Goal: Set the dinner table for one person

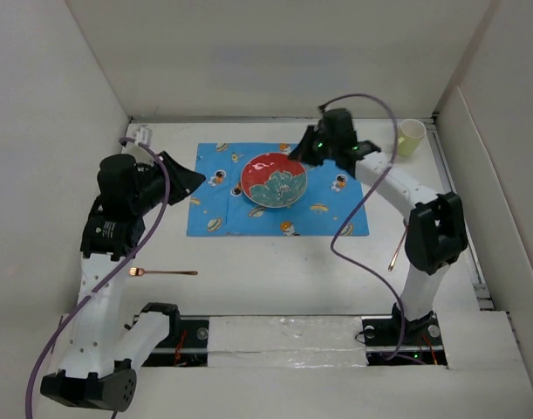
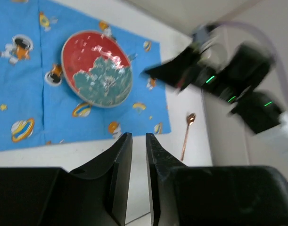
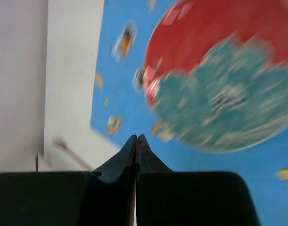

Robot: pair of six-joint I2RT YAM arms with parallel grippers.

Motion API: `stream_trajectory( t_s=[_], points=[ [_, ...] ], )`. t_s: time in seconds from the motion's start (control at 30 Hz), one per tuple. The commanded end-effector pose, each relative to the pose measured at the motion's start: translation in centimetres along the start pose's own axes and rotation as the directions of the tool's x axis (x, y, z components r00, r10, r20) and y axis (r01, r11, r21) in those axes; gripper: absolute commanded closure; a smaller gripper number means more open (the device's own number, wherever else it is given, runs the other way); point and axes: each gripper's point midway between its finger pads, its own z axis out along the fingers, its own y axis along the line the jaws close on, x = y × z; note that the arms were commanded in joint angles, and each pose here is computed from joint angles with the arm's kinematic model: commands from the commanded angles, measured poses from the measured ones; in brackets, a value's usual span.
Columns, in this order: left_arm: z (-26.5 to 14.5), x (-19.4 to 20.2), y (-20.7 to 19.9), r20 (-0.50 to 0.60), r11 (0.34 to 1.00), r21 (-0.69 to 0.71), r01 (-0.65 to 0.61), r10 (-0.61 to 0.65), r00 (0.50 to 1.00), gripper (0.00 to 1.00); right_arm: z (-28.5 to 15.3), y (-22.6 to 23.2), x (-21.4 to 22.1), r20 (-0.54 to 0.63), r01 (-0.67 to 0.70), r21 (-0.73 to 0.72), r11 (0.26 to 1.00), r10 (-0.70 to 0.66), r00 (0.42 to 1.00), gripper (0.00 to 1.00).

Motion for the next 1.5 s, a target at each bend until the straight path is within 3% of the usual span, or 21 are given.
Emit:
stream_trajectory(
  t_s=[0.0, 0.03, 0.1, 0.13, 0.2, 0.23, 0.27, 0.33, 0.43, 0.47, 0.6, 0.7, 0.83, 0.9, 0.93, 1.37, 1.4, 1.47],
  points=[
    [0.1, 3.9, 2.6, -0.085, 0.998, -0.030, -0.056, 0.053, 0.995, 0.83, -6.2, -6.9, -13.3, 0.345, -0.142, 0.211, 0.967, 0.062, 0.937, 1.00],
    [0.0, 4.5, 2.9, -0.103, 0.996, -0.036, -0.079, 0.075, 0.992, 0.83, -8.2, -8.9, -16.2, 0.441, -0.193, 0.280, 0.941, 0.053, 0.896, 1.00],
    [-0.1, 5.5, 4.0, -0.149, 0.984, -0.063, -0.169, 0.158, 0.976, 0.83, -11.0, -12.7, -18.4, 0.509, -0.286, 0.354, 0.891, 0.073, 0.857, 1.00],
    [0.0, 5.8, 4.4, -0.167, 0.976, -0.073, -0.205, 0.191, 0.967, 0.81, -14.3, -15.9, -20.9, 0.597, -0.368, 0.403, 0.838, 0.064, 0.800, 1.00],
    [0.1, 5.6, 6.4, -0.194, 0.945, -0.140, -0.296, 0.267, 0.944, 0.80, -17.0, -19.1, -22.1, 0.651, -0.456, 0.433, 0.777, 0.080, 0.755, 0.89],
    [0.2, 5.3, 6.9, -0.196, 0.932, -0.162, -0.324, 0.292, 0.936, 0.79, -19.1, -22.4, -22.8, 0.691, -0.523, 0.457, 0.719, 0.084, 0.718, 0.70],
    [0.5, 5.2, 7.6, -0.209, 0.921, -0.181, -0.346, 0.308, 0.928, 0.78, -20.4, -23.1, -23.6, 0.717, -0.560, 0.443, 0.700, 0.098, 0.690, 0.61],
    [1.1, 4.7, 8.0, -0.211, 0.901, -0.184, -0.392, 0.353, 0.911, 0.75, -21.7, -25.6, -24.2, 0.746, -0.614, 0.436, 0.658, 0.117, 0.656, 0.48],
    [2.7, 5.0, 8.3, -0.229, 0.908, -0.163, -0.385, 0.345, 0.910, 0.74, -24.6, -28.8, -25.0, 0.791, -0.693, 0.432, 0.577, 0.126, 0.598, 0.42],
    [3.4, 5.3, 8.8, -0.244, 0.910, -0.167, -0.380, 0.335, 0.910, 0.74, -24.7, -31.1, -24.0, 0.790, -0.729, 0.449, 0.517, 0.151, 0.594, 0.42],
    [5.0, 5.1, 10.3, -0.258, 0.869, -0.264, -0.419, 0.356, 0.898, 0.70, -25.3, -33.2, -24.4, 0.806, -0.763, 0.443, 0.471, 0.163, 0.569, 0.41],
    [6.7, 6.2, 9.8, -0.297, 0.856, -0.251, -0.452, 0.377, 0.877, 0.68, -24.7, -34.8, -24.2, 0.809, -0.779, 0.440, 0.447, 0.179, 0.559, 0.41],
    [7.7, 6.4, 9.1, -0.297, 0.872, -0.203, -0.445, 0.379, 0.877, 0.60, -24.0, -36.2, -24.4, 0.802, -0.789, 0.446, 0.423, 0.201, 0.562, 0.41],
    [8.5, 7.7, 9.1, -0.332, 0.867, -0.190, -0.461, 0.385, 0.861, 0.58, -23.6, -36.9, -24.2, 0.800, -0.788, 0.457, 0.413, 0.198, 0.567, 0.41],
    [9.4, 9.5, 8.3, -0.360, 0.842, -0.178, -0.509, 0.426, 0.830, 0.55, -22.3, -38.1, -23.7, 0.787, -0.786, 0.468, 0.404, 0.213, 0.578, 0.40],
    [11.7, 10.6, 6.6, -0.383, 0.857, -0.107, -0.504, 0.432, 0.816, 0.55, -18.4, -41.3, -22.4, 0.741, -0.781, 0.496, 0.379, 0.284, 0.609, 0.43],
    [11.7, 10.5, 6.6, -0.382, 0.856, -0.106, -0.505, 0.434, 0.816, 0.55, -18.0, -41.6, -22.2, 0.738, -0.781, 0.498, 0.376, 0.290, 0.610, 0.48],
    [11.7, 10.4, 6.6, -0.378, 0.854, -0.110, -0.508, 0.437, 0.816, 0.55, -17.8, -41.9, -21.9, 0.737, -0.784, 0.498, 0.371, 0.295, 0.608, 0.68]
  ],
)
